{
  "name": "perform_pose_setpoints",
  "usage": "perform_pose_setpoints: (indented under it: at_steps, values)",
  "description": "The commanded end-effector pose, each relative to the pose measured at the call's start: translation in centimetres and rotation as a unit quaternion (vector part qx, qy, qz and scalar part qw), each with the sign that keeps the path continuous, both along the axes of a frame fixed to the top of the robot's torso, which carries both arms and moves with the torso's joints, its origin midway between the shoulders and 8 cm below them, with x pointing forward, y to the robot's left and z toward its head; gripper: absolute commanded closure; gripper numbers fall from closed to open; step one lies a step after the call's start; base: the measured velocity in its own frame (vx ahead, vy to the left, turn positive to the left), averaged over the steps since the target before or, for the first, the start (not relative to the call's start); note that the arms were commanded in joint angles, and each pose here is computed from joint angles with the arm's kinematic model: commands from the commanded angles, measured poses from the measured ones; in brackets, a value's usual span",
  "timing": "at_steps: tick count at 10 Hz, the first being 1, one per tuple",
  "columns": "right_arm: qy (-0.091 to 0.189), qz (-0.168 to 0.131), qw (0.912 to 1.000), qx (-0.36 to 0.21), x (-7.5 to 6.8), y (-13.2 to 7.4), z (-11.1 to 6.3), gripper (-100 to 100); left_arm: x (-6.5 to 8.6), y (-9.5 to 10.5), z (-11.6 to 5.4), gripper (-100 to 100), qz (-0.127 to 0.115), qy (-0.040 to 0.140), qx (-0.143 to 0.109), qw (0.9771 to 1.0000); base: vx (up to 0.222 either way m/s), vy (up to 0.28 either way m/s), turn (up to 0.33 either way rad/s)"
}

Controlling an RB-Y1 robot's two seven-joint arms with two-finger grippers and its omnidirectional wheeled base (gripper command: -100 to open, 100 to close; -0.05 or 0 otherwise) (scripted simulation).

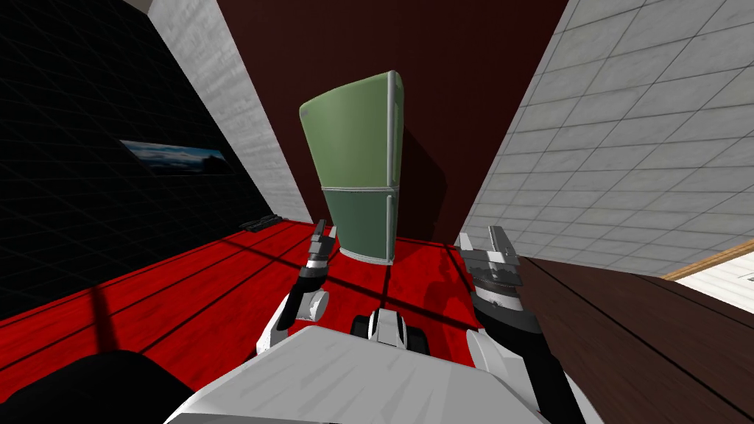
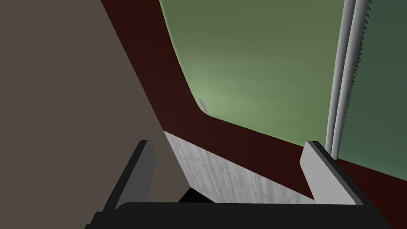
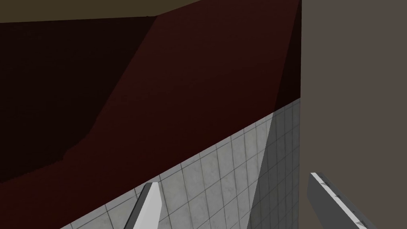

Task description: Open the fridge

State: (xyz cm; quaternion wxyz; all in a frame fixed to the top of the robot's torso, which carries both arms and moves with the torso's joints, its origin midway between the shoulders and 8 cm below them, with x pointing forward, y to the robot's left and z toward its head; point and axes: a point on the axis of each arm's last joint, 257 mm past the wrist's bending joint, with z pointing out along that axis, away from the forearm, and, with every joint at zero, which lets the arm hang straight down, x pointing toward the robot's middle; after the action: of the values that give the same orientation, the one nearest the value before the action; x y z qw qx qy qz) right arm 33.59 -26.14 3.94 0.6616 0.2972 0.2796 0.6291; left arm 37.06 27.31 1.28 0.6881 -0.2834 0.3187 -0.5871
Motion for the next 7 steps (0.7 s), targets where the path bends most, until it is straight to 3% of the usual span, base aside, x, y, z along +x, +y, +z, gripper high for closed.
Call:
perform_pose_setpoints:
  at_steps: [1, 7]
  values:
    - [0.0, 0.0, 1.0, 0.0, 0.0, 0.0, 0.0, 0, 1.6, -0.6, -0.4, -100, -0.009, 0.016, 0.016, 0.9997, 0.048, -0.034, -0.01]
    - [0.0, 0.0, 1.0, 0.0, 0.0, 0.0, 0.0, 0, 5.9, -2.3, -1.2, -100, -0.029, 0.056, 0.042, 0.9972, 0.077, -0.041, -0.011]
